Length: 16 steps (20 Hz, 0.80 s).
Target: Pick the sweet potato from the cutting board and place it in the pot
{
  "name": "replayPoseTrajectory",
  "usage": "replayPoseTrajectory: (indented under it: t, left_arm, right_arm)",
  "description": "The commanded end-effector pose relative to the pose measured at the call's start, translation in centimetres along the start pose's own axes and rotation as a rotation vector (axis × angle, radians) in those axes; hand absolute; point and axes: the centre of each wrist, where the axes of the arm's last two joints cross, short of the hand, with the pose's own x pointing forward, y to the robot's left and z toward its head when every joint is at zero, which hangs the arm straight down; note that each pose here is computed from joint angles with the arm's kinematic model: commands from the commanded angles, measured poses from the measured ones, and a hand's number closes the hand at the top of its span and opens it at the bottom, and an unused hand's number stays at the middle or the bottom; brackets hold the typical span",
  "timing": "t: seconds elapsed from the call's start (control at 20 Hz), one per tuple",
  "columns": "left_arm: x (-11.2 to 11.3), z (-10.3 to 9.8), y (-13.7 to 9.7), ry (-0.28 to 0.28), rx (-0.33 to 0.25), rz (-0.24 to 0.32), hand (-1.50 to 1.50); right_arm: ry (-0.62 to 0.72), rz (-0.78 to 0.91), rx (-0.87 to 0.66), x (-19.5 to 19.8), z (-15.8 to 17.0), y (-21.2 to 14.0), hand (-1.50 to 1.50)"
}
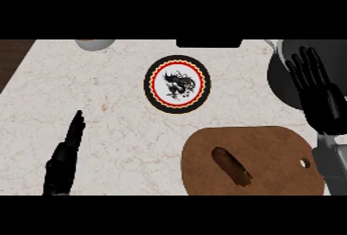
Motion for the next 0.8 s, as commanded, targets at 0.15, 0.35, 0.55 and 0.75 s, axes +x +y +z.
replayPoseTrajectory:
  t: [0.15, 0.35, 0.55, 0.75]
  left_arm:
    - [0.4, -0.6, -1.3, 0.067, -0.189, 0.024, 0.00]
    - [-0.9, 0.4, -2.4, 0.157, -0.285, 0.073, 0.00]
    - [-0.6, -1.1, -1.2, 0.178, -0.316, 0.115, 0.00]
    - [-1.7, -1.8, -1.0, 0.178, -0.358, 0.119, 0.00]
  right_arm:
    - [0.146, 0.444, 0.528, 0.0, 1.3, 4.6, 1.50]
    - [-0.239, 0.861, 0.456, 5.4, -1.4, 4.0, 1.50]
    - [-0.514, 0.610, 0.485, 1.8, 5.2, 10.9, -1.50]
    - [-0.571, 0.600, 0.515, 2.1, 11.1, 13.5, -1.50]
